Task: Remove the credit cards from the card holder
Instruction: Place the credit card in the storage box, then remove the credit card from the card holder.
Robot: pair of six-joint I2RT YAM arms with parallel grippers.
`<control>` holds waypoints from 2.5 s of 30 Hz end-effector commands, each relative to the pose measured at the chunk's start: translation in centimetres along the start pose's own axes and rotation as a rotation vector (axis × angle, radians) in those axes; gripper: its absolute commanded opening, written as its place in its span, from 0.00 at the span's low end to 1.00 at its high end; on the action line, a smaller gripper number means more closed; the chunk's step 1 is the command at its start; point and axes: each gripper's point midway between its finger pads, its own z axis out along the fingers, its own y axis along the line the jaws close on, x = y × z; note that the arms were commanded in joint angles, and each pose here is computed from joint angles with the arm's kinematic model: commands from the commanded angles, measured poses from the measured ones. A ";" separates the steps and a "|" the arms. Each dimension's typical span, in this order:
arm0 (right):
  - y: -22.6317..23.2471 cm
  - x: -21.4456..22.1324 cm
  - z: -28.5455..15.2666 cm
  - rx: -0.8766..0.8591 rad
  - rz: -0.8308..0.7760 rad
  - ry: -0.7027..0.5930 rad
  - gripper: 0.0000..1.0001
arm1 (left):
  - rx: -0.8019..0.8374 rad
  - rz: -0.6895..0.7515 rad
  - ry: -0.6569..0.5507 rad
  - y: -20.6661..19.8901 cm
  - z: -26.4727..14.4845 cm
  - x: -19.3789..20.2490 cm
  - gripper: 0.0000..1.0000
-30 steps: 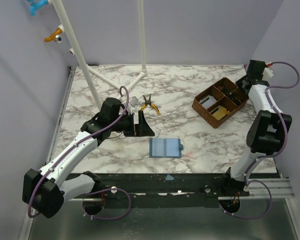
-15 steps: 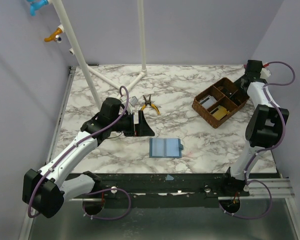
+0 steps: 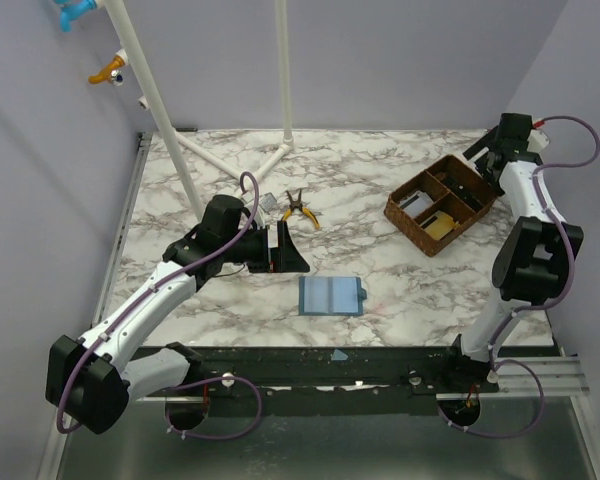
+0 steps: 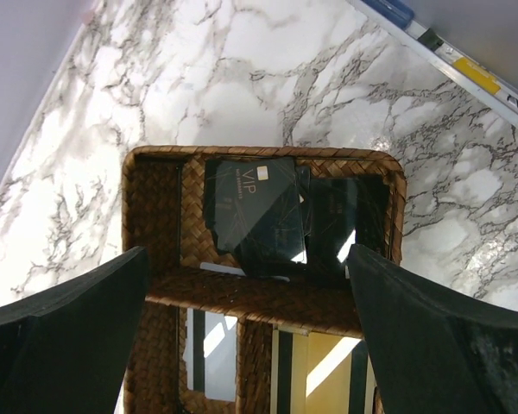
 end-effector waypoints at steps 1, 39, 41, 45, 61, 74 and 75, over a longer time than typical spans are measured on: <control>-0.3 -0.8 -2.8 -0.025 -0.005 -0.004 1.00 | 0.013 0.018 -0.013 -0.7 -0.1 -0.8 0.99; 4.4 32.0 -28.0 -0.508 -0.483 0.410 0.99 | -0.327 -0.087 -0.115 7.3 -0.6 -0.6 0.98; 4.1 34.1 -28.7 -0.514 -0.512 0.440 0.98 | -0.366 -0.096 -0.130 8.2 -1.1 -0.6 0.98; 4.1 38.4 -30.5 -0.531 -0.594 0.467 0.98 | -0.399 -0.126 -0.167 9.3 -1.8 -0.6 0.99; 4.4 45.3 -28.6 -0.443 -0.744 0.463 0.88 | -0.400 -0.152 -0.164 9.8 -2.0 0.0 0.98; 4.0 46.9 -27.1 -0.404 -0.780 0.465 0.65 | -0.383 -0.153 -0.153 9.7 -1.7 0.1 0.98; 4.0 47.0 -27.0 -0.399 -0.786 0.462 0.64 | -0.380 -0.152 -0.154 9.7 -1.7 0.1 0.99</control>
